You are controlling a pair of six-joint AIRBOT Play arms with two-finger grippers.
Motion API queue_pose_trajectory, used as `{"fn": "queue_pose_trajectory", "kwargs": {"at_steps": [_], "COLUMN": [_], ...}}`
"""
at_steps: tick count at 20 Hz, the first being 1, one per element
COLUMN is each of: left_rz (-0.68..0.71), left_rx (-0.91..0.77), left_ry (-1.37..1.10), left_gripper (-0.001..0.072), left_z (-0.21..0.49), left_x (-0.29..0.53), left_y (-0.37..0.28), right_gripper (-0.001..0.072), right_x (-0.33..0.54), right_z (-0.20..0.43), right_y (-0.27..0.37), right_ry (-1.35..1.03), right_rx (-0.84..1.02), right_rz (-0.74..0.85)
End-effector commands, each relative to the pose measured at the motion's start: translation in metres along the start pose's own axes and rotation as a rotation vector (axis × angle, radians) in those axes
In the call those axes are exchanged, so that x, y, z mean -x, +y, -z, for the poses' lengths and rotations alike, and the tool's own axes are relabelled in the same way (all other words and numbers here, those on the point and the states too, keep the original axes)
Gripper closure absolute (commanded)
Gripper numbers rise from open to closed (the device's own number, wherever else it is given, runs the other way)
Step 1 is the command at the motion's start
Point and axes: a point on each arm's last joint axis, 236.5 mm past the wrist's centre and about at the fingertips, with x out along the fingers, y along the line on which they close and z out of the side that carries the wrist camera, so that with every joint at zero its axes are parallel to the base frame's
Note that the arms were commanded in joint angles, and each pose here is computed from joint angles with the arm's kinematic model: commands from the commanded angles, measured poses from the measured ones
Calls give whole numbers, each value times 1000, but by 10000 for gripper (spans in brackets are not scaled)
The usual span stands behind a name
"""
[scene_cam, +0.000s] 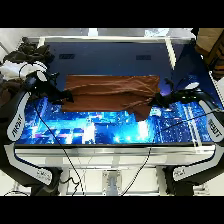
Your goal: Fold the shirts.
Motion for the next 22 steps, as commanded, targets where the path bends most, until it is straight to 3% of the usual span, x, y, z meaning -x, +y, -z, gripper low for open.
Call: {"fn": "queue_pose_trajectory", "kwargs": {"at_steps": [1,10,18,22], "left_rz": [-5,41,291,375], "left_rx": [28,37,258,340], "left_ry": [45,197,222,197], "left_gripper": [24,24,24,24], "left_z": [12,47,60,80], "left_x": [-2,2,18,-21], "left_y": [2,-9,1,-4], "right_gripper": [685,685,685,685], "right_x": [38,58,58,58], "right_z": [3,6,13,13], "right_y": [0,-9,-10,-8], "right_ry": [-47,-73,-42,-44], "right_rx": [-15,-19,-14,-19], "right_rz": [26,94,99,91]}}
